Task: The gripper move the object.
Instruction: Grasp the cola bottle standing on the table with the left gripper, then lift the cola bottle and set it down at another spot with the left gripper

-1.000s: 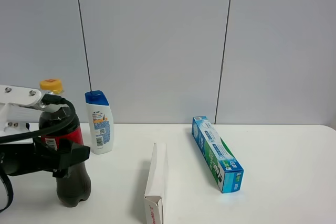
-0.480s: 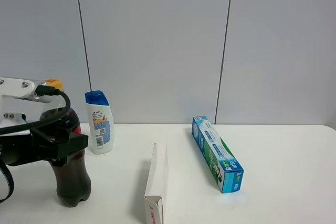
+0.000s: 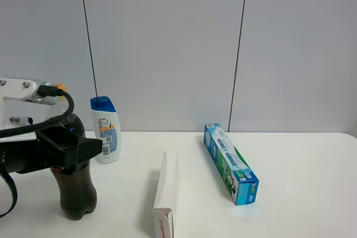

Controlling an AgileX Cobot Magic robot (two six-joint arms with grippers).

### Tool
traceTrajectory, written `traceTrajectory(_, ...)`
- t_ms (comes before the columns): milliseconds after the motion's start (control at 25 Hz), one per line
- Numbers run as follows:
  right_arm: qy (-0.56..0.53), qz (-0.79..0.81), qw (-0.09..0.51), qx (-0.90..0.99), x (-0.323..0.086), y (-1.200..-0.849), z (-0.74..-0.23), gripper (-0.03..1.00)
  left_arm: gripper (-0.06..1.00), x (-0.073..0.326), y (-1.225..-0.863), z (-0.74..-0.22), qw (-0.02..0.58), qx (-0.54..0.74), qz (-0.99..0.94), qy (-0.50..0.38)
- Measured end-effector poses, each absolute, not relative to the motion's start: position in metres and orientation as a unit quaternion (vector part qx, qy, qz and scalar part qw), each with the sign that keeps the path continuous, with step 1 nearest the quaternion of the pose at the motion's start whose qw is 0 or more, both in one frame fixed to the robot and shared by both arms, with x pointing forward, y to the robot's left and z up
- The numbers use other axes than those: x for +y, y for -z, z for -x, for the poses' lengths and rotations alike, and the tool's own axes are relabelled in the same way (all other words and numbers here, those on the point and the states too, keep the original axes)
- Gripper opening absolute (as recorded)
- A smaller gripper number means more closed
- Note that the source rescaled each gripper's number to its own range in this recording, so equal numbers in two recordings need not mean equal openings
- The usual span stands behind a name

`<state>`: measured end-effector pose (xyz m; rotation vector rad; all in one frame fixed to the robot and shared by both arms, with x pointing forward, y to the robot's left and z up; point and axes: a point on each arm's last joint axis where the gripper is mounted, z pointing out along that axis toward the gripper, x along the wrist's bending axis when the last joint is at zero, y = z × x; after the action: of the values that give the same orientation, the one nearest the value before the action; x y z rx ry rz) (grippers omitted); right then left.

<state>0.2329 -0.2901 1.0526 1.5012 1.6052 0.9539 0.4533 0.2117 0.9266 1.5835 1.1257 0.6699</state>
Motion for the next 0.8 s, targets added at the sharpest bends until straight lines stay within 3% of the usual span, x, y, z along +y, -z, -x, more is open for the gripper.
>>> traceTrajectory(120, -0.371, -0.584, 0.364, 0.624, -0.2901, -1.0526, -0.2329, 1.0, 0.99, 0.2117, -0.9266, -0.4533, 0.517, 0.47, -0.659, -0.279)
traceTrajectory(200, -0.371, -0.584, 0.364, 0.624, -0.2901, -1.0526, -0.2329, 1.0, 0.84, 0.2115, -0.9265, -0.4531, 0.517, 0.468, -0.66, -0.278)
traceTrajectory(280, -0.371, -0.584, 0.364, 0.624, -0.2901, -1.0526, -0.2329, 1.0, 0.52, 0.2113, -0.9265, -0.453, 0.518, 0.467, -0.661, -0.277)
traceTrajectory(320, -0.371, -0.584, 0.364, 0.624, -0.2901, -1.0526, -0.2329, 1.0, 0.23, 0.2112, -0.9265, -0.453, 0.518, 0.467, -0.661, -0.277)
traceTrajectory(360, -0.371, -0.584, 0.364, 0.624, -0.2901, -1.0526, -0.2329, 1.0, 0.03, 0.2113, -0.9265, -0.453, 0.517, 0.465, -0.663, -0.278)
traceTrajectory(800, -0.371, -0.584, 0.364, 0.624, -0.2901, -1.0526, -0.2329, 1.0, 0.02, 0.2104, -0.9284, -0.4518, 0.519, 0.455, -0.668, -0.279)
